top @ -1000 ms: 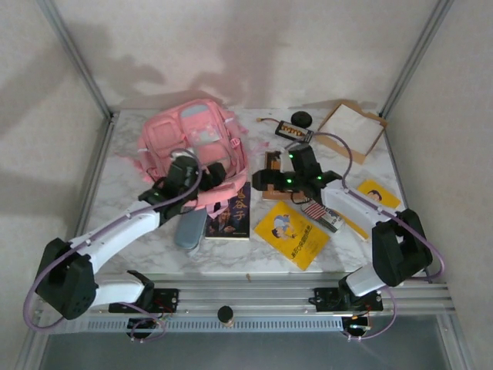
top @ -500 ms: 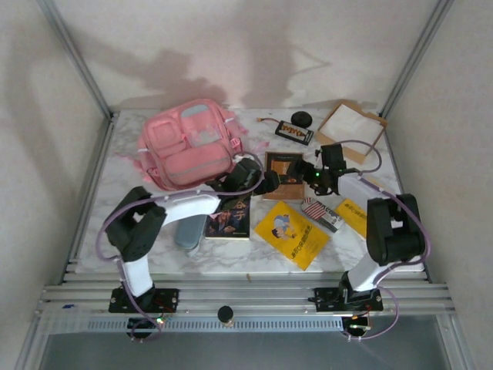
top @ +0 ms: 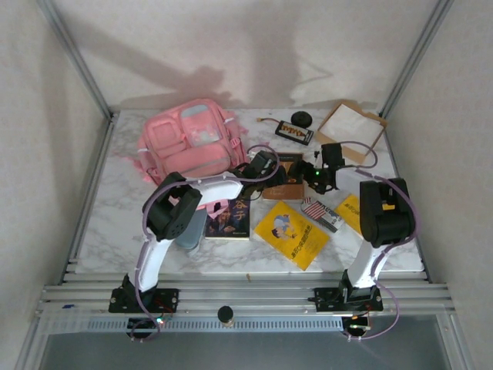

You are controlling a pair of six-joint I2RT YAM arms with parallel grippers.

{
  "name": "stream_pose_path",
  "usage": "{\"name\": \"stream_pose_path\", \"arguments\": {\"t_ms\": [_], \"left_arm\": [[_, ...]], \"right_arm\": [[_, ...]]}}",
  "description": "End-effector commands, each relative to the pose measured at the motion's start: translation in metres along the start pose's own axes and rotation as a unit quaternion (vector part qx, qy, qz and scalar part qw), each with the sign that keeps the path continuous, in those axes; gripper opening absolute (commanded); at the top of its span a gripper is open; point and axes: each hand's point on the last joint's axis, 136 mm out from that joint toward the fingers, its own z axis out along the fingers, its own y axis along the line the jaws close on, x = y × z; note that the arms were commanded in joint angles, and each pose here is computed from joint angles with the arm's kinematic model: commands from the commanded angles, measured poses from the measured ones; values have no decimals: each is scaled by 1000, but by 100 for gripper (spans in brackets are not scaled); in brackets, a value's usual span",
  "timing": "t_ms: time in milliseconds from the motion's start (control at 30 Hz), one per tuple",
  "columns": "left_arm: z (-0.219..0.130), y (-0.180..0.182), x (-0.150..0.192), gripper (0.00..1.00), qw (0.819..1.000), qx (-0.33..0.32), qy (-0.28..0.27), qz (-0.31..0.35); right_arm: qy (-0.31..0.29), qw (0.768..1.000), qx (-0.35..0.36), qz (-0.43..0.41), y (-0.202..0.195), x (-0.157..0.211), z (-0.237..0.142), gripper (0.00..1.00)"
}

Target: Pack books, pencil case, and school supplies into a backpack

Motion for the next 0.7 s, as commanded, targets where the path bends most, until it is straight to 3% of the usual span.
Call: {"name": "stream_pose_path", "arguments": {"t_ms": [0,233,533,667], "left_arm": [[8,12,4,84,999,-16,25,-14],[16,-2,21,80,997,21,72,-33],[1,-39,16,75,989,106,82,-63],[6,-30,14,73,992,80,76,-61]], "right_arm": [[11,999,-25,-17,9,-5,6,89],[34,998,-45,-18,11,1,15,81],[46,994,-97,-19,19,5,11,53],[47,989,-139,-29,39,0,-2,52]]}}
